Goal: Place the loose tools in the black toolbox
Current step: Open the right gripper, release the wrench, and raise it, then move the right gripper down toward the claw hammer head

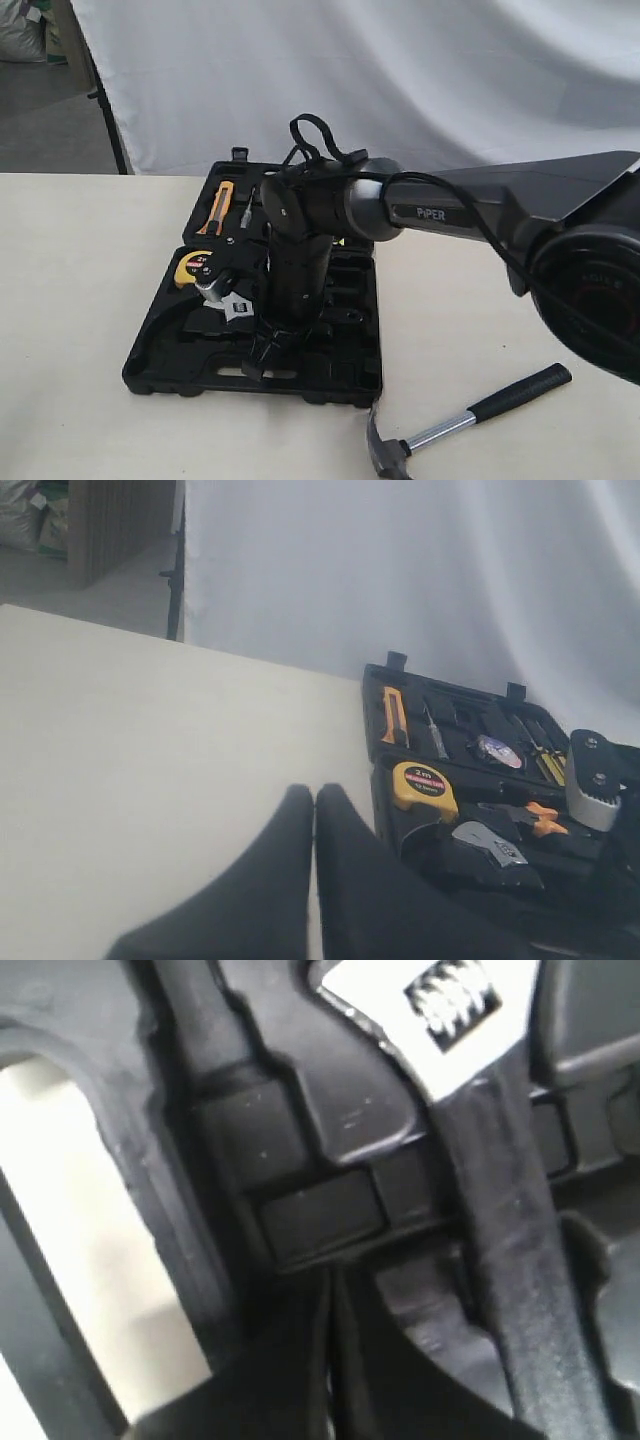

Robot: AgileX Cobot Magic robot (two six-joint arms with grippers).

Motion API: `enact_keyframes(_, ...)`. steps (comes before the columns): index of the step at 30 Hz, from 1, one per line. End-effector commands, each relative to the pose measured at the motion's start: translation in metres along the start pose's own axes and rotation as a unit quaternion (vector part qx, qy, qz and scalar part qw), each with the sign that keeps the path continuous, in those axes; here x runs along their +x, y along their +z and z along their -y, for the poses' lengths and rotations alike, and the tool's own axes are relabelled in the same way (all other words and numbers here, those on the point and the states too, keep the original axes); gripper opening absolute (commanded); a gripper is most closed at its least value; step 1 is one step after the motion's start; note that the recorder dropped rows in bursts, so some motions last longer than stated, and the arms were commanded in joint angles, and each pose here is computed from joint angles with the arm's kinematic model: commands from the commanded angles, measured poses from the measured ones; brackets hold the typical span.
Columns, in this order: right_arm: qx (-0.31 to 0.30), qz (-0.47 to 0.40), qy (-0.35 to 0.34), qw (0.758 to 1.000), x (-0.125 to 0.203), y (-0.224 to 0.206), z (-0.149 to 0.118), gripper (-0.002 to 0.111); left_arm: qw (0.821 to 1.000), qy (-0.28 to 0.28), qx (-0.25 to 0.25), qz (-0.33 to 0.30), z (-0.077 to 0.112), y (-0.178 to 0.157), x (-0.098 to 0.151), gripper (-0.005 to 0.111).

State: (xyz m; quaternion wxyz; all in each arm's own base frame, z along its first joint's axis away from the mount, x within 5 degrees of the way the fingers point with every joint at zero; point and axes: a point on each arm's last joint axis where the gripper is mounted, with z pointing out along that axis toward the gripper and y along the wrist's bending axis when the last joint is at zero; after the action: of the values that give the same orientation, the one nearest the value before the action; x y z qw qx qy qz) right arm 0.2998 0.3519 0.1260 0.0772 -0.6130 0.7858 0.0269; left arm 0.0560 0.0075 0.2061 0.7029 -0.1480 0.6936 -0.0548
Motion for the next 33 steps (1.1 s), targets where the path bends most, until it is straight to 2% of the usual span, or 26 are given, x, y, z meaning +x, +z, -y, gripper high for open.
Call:
enact_keyframes(1,-0.056,-0.04,-0.001,0.998,0.019,0.004,-0.017,-0.001,1.0,0.0,-0.01,0.01,-0.001,0.0,-0.002,0.001)
enact_keyframes(10,-0.031,-0.005,-0.018,0.999,0.038,-0.051,-0.025,-0.001,1.0,0.0,-0.01,0.01,-0.001,0.0,-0.002,0.001)
enact_keyframes(14,-0.005,0.035,-0.022,0.999,0.047,-0.103,-0.027,-0.001,1.0,0.0,-0.01,0.01,-0.001,0.0,-0.002,0.001)
enact_keyframes(16,0.002,0.047,-0.061,0.997,0.056,-0.137,-0.029,-0.001,1.0,0.0,-0.01,0.01,-0.001,0.0,-0.002,0.001)
enact_keyframes(20,0.005,0.011,-0.139,0.99,0.081,-0.179,-0.037,-0.001,1.0,0.0,-0.01,0.01,-0.001,0.0,-0.002,0.001)
enact_keyframes(22,0.019,0.005,-0.145,0.989,0.09,-0.186,-0.039,-0.001,1.0,0.0,-0.01,0.01,-0.001,0.0,-0.002,0.001)
enact_keyframes(24,0.002,-0.018,-0.152,0.988,0.107,-0.176,-0.048,0.0,1.0,0.0,-0.01,0.01,-0.001,0.0,-0.002,0.001)
enact_keyframes(26,-0.019,-0.052,-0.151,0.987,0.124,-0.159,-0.055,0.009,1.0,0.0,-0.01,0.01,-0.001,0.0,-0.002,0.001)
enact_keyframes(28,-0.026,-0.092,-0.155,0.983,0.139,-0.143,-0.06,0.034,1.0,0.0,-0.01,0.01,-0.001,0.0,-0.002,0.001)
enact_keyframes(29,-0.025,-0.105,-0.162,0.981,0.147,-0.133,-0.061,0.057,1.0,0.0,-0.01,0.01,-0.001,0.0,-0.002,0.001)
enact_keyframes(31,-0.02,-0.109,-0.186,0.976,0.151,-0.125,-0.062,0.076,1.0,0.0,-0.01,0.01,-0.001,0.0,-0.002,0.001)
enact_keyframes(33,-0.021,-0.112,-0.213,0.97,0.155,-0.12,-0.062,0.089,1.0,0.0,-0.01,0.01,-0.001,0.0,-0.002,0.001)
